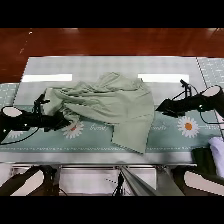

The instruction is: Fold the shirts.

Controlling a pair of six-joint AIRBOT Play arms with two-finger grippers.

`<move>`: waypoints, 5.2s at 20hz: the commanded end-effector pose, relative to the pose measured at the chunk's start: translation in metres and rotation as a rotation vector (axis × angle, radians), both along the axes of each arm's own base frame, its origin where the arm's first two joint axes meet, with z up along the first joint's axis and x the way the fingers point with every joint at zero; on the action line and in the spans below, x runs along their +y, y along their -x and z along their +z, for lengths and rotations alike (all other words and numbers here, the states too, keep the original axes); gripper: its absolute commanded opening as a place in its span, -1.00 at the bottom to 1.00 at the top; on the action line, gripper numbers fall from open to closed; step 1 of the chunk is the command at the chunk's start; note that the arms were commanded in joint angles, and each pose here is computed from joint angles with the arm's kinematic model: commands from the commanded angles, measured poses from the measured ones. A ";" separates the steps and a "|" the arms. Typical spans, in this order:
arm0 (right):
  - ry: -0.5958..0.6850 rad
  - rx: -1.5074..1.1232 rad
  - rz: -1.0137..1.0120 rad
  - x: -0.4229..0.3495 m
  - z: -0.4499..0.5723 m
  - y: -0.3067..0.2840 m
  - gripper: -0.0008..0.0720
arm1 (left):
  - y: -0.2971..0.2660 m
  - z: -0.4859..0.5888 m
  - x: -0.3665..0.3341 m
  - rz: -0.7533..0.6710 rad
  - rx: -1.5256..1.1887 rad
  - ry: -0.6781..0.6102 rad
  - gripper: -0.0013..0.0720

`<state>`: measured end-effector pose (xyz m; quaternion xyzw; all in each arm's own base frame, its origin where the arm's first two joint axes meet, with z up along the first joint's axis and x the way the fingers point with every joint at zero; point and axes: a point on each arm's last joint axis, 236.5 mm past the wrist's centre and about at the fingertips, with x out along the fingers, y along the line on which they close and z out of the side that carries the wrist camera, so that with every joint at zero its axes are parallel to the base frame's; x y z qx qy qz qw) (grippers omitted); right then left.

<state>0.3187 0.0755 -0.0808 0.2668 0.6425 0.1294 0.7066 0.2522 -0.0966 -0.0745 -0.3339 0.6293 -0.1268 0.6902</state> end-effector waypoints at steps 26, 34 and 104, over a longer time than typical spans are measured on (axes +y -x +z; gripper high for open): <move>0.445 -1.625 -0.340 -0.055 0.611 0.095 -0.87 | 0.077 0.628 0.035 0.243 -1.669 -0.502 -0.91; 0.565 -1.570 -0.346 -0.060 0.623 0.154 -0.87 | 0.120 0.564 0.012 0.146 -1.427 -0.443 -0.91; 0.804 0.192 0.160 -0.161 0.090 -0.116 0.05 | -0.154 0.037 0.078 -0.224 0.074 -0.222 0.42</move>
